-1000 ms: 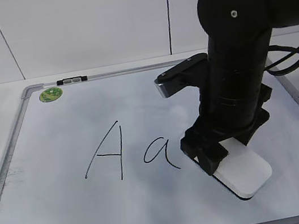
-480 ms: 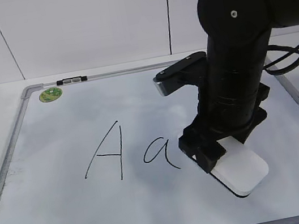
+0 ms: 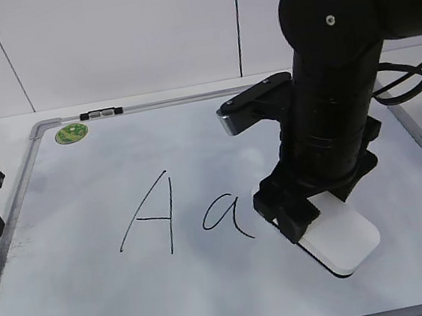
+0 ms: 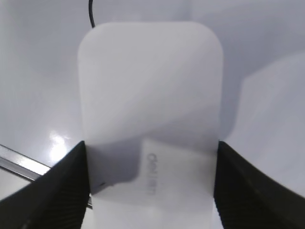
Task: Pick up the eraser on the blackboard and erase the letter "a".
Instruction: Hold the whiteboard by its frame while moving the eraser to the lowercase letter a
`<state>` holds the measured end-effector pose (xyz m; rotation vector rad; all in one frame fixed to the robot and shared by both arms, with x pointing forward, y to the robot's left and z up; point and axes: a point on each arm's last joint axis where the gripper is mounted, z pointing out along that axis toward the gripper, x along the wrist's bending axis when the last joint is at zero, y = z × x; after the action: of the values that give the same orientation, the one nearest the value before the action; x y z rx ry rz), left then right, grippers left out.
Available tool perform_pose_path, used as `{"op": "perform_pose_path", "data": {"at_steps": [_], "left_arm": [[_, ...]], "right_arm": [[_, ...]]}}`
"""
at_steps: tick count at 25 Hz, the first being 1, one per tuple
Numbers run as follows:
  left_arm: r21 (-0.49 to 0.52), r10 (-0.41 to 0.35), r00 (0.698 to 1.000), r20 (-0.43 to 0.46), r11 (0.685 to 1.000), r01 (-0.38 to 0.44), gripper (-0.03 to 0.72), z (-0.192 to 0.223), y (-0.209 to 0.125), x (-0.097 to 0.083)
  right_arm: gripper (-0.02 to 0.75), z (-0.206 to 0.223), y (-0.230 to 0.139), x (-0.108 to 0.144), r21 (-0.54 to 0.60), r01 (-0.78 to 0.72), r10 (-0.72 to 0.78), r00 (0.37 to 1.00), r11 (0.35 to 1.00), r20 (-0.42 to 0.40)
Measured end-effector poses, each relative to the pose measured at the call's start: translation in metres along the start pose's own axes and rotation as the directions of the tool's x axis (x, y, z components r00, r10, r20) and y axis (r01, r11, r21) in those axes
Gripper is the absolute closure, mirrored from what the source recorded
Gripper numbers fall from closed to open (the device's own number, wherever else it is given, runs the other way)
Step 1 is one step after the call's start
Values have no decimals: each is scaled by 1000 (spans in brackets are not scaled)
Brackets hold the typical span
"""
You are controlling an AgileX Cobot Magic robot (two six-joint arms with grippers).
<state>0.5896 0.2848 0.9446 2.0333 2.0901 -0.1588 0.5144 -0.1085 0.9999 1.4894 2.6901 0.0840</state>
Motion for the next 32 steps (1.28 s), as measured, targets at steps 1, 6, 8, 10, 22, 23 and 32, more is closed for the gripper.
{"op": "perform_pose_path", "data": {"at_steps": [1,6,8,10,22,23,32], "left_arm": [[9,-2,1000,0,1000,2,454,3,0,1],[25,-7,1000,-2,1000,7,454,10,1,2],[18,-7,1000,-3,1000,7,454,10,1,3],[14,-8,1000,-4,1000,8,456,12,2,3],[33,-18,1000,3,999,18,566,20,4,4],[33,-18,1000,3,999,18,566,20,4,4],[35,-23,1000,12,999,23,670,19,4,3]], "right_arm": [[200,0,0,0,0,0,0,1000,1000,0],[200,0,0,0,0,2,-2,1000,1000,4],[200,0,0,-1,0,5,-5,1000,1000,6],[200,0,0,-1,0,5,-5,1000,1000,6],[200,0,0,-1,-1,10,-10,1000,1000,11],[200,0,0,-1,-1,10,-10,1000,1000,11],[200,-3,20,-1,-8,10,-10,1000,1000,16]]}}
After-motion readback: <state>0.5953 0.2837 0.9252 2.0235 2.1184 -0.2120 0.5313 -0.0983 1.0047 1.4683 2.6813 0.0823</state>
